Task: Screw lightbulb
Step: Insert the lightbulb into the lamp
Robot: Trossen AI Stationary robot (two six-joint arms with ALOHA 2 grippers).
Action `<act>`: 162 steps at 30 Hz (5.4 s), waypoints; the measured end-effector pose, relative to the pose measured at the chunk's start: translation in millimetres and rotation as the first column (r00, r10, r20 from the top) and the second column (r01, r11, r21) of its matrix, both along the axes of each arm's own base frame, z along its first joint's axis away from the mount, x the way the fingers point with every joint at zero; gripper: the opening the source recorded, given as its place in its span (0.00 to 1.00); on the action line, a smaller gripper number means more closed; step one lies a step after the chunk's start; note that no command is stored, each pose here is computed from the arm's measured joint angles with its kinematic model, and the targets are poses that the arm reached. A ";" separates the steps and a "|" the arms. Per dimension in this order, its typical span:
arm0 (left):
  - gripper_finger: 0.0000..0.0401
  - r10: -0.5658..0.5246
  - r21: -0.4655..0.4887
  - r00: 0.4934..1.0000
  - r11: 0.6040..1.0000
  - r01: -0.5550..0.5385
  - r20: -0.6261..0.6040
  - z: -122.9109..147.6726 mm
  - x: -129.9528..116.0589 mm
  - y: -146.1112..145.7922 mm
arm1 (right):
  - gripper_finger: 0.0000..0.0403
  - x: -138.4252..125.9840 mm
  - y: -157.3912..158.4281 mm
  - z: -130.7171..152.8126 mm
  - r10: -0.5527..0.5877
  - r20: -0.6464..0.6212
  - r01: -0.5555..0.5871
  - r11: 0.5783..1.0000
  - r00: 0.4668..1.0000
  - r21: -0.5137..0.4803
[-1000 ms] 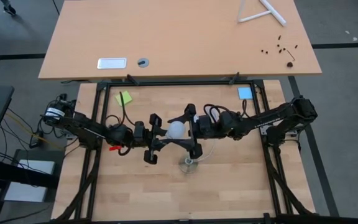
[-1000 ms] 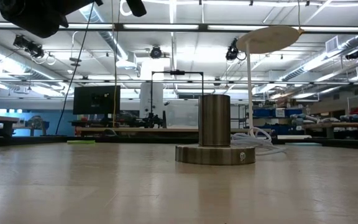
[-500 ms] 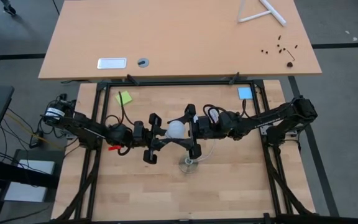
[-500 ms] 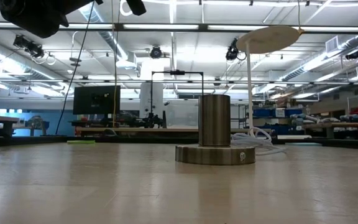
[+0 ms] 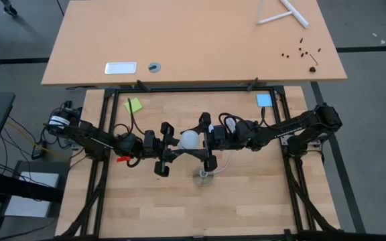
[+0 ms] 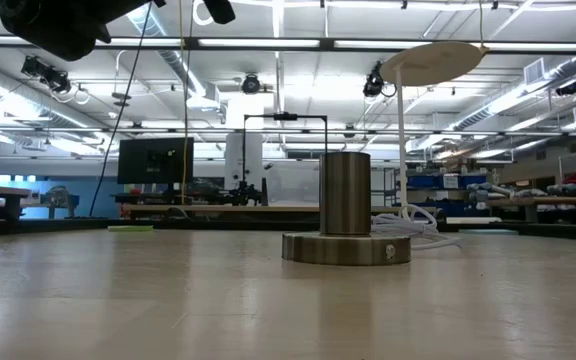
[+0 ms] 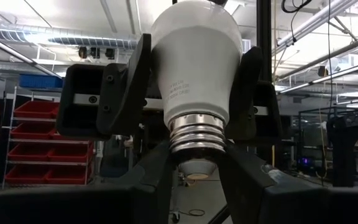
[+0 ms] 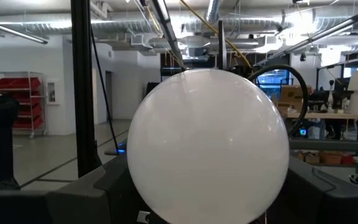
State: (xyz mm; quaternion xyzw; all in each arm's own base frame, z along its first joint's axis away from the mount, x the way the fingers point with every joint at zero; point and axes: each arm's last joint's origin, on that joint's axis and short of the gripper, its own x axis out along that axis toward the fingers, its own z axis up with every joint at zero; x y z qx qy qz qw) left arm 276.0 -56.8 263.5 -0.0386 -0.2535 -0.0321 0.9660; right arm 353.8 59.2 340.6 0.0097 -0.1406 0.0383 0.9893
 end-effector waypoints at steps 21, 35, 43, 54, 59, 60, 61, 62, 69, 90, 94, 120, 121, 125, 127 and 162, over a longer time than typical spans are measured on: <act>0.50 0.068 -0.023 0.967 0.997 -0.076 -0.244 -21.2 8.6 1.0 | 0.65 -12.0 -3.8 11.8 -0.031 -0.028 0.031 0.999 0.999 -0.008; 0.55 0.181 0.034 0.879 0.982 -0.185 -0.441 -36.0 8.1 4.3 | 0.60 -28.4 8.9 -8.6 -0.036 -0.389 0.037 0.999 0.921 -0.005; 0.55 0.185 0.052 0.858 0.982 -0.183 -0.479 -40.5 8.3 4.2 | 0.59 -35.5 24.6 -46.2 -0.046 -0.486 0.075 0.996 0.872 0.041; 0.55 0.189 0.070 0.831 0.981 -0.179 -0.524 -45.9 8.3 4.2 | 0.59 -56.3 46.1 -89.6 -0.100 -0.528 0.171 0.981 0.843 0.087; 0.55 0.189 0.069 0.831 0.981 -0.180 -0.523 -45.9 8.2 4.2 | 0.58 -62.1 47.0 -102.0 -0.092 -0.513 0.190 0.972 0.854 0.142; 0.55 0.189 0.069 0.831 0.981 -0.180 -0.522 -45.8 8.3 4.2 | 0.58 -63.4 46.5 -105.2 -0.088 -0.514 0.194 0.968 0.853 0.156; 0.55 0.189 0.070 0.830 0.981 -0.179 -0.525 -46.1 8.3 4.2 | 0.58 -64.9 45.9 -108.5 -0.086 -0.512 0.197 0.966 0.855 0.167; 0.55 0.190 0.073 0.826 0.981 -0.179 -0.531 -46.9 8.2 4.3 | 0.58 -66.6 44.9 -112.4 -0.092 -0.508 0.207 0.962 0.857 0.175; 0.55 0.195 0.089 0.804 0.980 -0.176 -0.561 -50.9 8.0 4.3 | 0.57 -65.2 50.9 -149.0 -0.100 -0.387 0.194 0.958 0.917 0.212; 0.55 0.201 0.093 0.798 0.979 -0.180 -0.569 -51.8 7.9 4.5 | 0.56 -44.1 55.2 -226.0 -0.156 -0.370 0.244 0.948 0.916 0.204; 0.55 0.205 0.099 0.794 0.978 -0.182 -0.572 -52.2 8.0 5.0 | 0.55 -42.3 50.8 -234.9 -0.162 -0.389 0.268 0.934 0.907 0.236; 0.55 0.336 0.161 0.761 0.941 -0.298 -0.554 -51.2 8.1 12.1 | 0.49 -31.8 24.6 -233.5 -0.220 -0.316 0.280 0.947 0.923 0.159; 0.55 0.333 0.158 0.764 0.942 -0.296 -0.553 -50.9 8.2 12.0 | 0.49 -32.1 25.3 -233.7 -0.223 -0.317 0.283 0.946 0.922 0.158; 0.55 0.288 0.122 0.782 0.956 -0.266 -0.553 -50.5 8.6 12.2 | 0.49 -31.6 23.5 -233.7 -0.230 -0.317 0.290 0.944 0.920 0.156; 0.55 0.229 0.093 0.793 0.972 -0.214 -0.565 -51.4 9.3 12.4 | 0.49 -31.5 23.0 -233.9 -0.233 -0.318 0.291 0.945 0.919 0.149; 0.40 0.138 0.034 0.807 0.989 -0.145 -0.574 -71.2 52.4 22.0 | 0.47 -31.4 21.4 -240.3 -0.253 -0.372 0.288 0.957 0.893 0.042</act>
